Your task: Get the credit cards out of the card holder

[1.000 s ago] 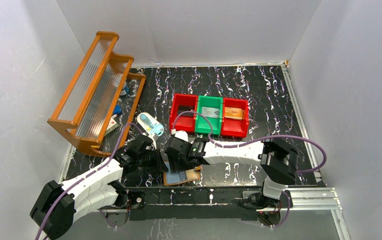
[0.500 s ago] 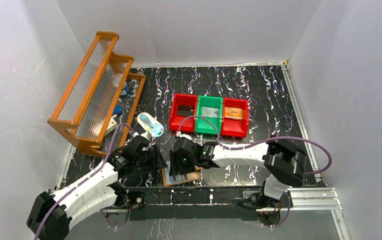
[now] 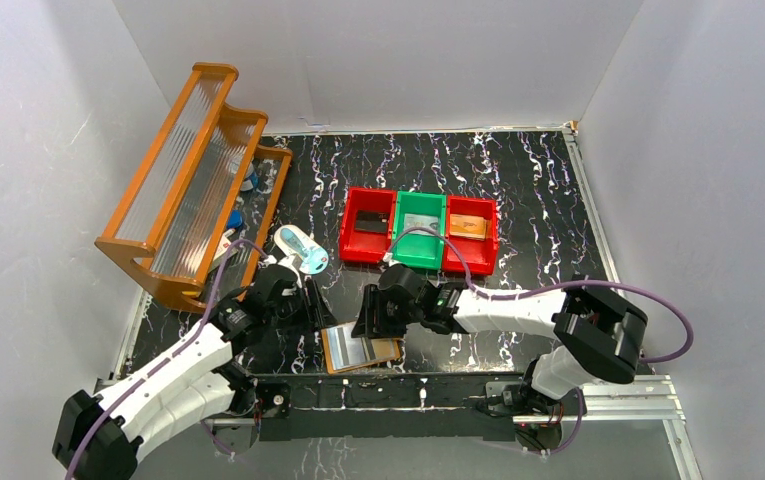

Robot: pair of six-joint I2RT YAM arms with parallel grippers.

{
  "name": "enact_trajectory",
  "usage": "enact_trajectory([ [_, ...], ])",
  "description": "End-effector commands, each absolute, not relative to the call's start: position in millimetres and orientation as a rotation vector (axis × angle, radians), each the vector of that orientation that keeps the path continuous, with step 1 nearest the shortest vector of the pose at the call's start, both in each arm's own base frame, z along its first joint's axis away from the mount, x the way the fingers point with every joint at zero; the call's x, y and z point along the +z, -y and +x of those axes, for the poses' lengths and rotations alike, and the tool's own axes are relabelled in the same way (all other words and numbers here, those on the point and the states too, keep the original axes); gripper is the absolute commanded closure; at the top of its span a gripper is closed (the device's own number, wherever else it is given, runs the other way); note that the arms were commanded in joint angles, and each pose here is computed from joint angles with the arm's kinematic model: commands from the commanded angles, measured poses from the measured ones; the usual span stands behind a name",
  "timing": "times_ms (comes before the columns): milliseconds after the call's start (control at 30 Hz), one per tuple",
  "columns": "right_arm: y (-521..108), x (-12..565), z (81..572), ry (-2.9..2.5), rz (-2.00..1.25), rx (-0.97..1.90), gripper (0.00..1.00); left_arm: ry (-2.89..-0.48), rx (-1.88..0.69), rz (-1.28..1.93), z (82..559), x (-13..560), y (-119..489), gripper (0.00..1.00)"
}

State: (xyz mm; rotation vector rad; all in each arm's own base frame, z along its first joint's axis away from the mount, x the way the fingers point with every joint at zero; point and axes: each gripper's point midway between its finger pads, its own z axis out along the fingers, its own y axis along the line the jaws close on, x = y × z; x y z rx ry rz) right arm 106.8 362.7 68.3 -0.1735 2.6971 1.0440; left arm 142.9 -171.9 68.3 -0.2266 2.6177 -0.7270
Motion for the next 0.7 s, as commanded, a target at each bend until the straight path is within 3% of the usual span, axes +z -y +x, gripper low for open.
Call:
enact_trajectory([
  [0, -382, 82, 105, -2.648, -0.18, 1.203, 0.45, -2.601, -0.912, -0.057, 139, 87, 199, 0.52],
  [200, -385, 78, 104, -2.639, -0.162, 1.272, 0.48, -2.638, -1.055, 0.058, 130, 82, 219, 0.61],
  [667, -362, 28, 99, -2.799, -0.097, 1.1, 0.48, -2.85, -0.836, -0.037, 117, 22, 197, 0.71],
])
